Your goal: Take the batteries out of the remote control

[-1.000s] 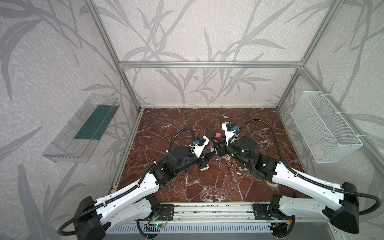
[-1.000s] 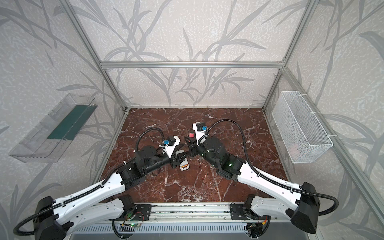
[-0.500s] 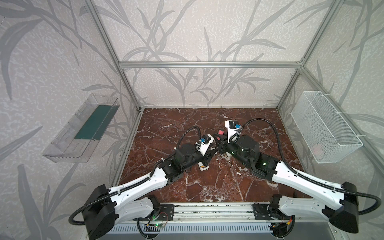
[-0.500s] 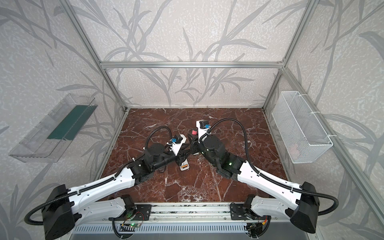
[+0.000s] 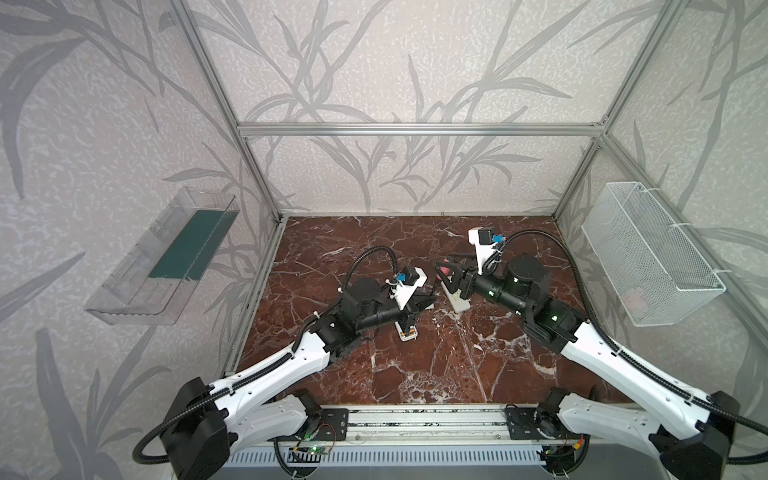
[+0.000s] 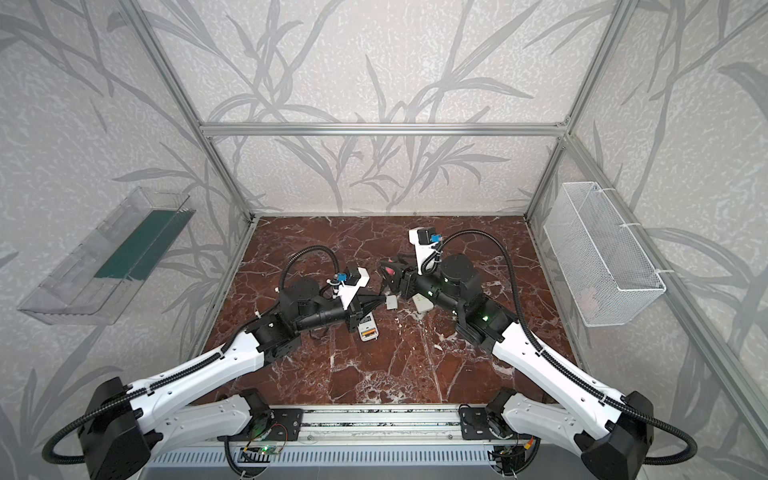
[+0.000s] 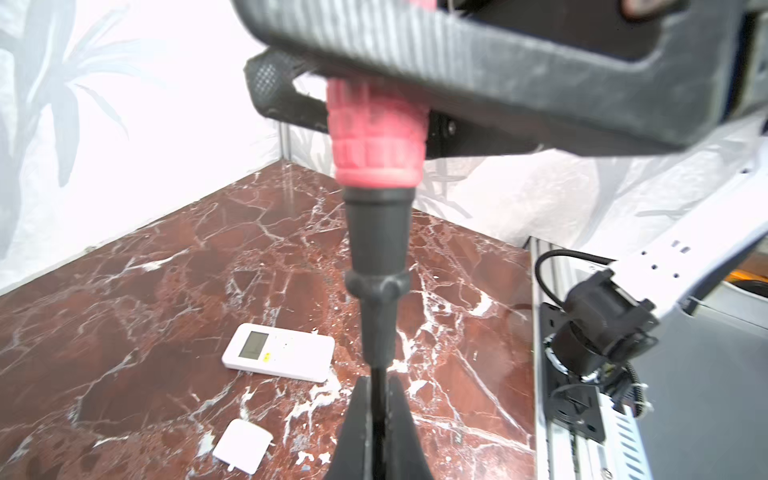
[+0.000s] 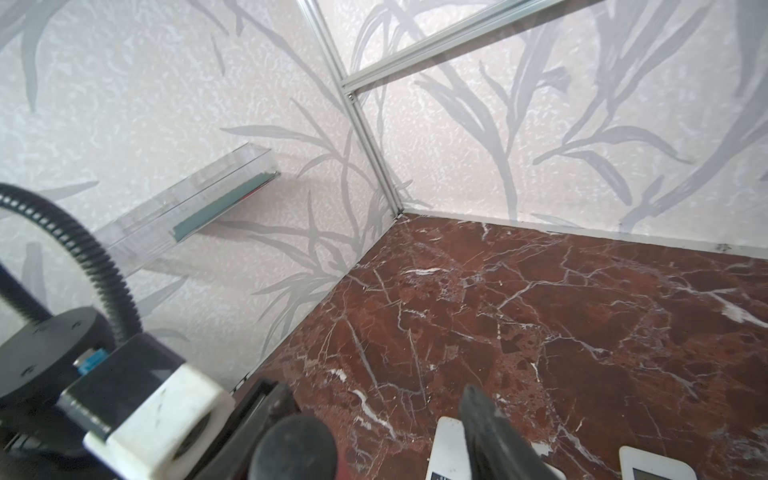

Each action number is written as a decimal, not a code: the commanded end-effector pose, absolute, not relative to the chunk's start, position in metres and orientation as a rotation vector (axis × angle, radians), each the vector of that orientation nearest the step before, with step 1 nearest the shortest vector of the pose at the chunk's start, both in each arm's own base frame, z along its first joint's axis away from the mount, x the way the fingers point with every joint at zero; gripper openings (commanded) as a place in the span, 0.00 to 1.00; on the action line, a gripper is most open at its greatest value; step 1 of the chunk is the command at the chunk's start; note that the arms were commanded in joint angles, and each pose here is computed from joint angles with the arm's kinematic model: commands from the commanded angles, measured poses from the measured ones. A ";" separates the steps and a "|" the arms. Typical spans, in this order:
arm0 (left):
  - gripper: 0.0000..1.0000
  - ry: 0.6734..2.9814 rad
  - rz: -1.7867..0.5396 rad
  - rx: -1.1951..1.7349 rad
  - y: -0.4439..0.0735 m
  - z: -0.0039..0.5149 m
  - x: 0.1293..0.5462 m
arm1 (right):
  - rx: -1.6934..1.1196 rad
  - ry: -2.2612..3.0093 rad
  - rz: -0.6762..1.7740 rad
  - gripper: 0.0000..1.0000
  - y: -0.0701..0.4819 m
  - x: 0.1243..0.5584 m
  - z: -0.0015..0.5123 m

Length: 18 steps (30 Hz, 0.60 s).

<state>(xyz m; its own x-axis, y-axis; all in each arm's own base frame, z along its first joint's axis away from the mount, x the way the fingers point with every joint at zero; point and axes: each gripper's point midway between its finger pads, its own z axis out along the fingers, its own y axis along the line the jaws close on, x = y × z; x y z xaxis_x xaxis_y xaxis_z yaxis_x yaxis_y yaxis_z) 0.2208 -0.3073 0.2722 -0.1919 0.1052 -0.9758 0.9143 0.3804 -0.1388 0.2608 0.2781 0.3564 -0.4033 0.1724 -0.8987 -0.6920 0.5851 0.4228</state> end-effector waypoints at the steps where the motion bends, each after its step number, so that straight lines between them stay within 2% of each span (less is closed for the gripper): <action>1: 0.00 1.509 -1.039 0.993 -0.305 0.290 0.207 | -0.615 1.752 1.110 0.63 0.293 0.235 0.364; 5: 0.00 1.512 -1.045 0.994 -0.304 0.290 0.208 | -0.672 1.751 1.189 0.58 0.305 0.229 0.364; 13: 0.00 1.523 -1.070 1.005 -0.301 0.289 0.206 | -0.726 1.768 1.220 0.58 0.311 0.224 0.361; 15: 0.00 1.522 -1.076 1.003 -0.300 0.290 0.206 | -0.732 1.778 1.202 0.51 0.310 0.224 0.357; 18: 0.00 1.519 -1.086 1.008 -0.301 0.291 0.204 | -0.734 1.782 1.189 0.30 0.309 0.225 0.354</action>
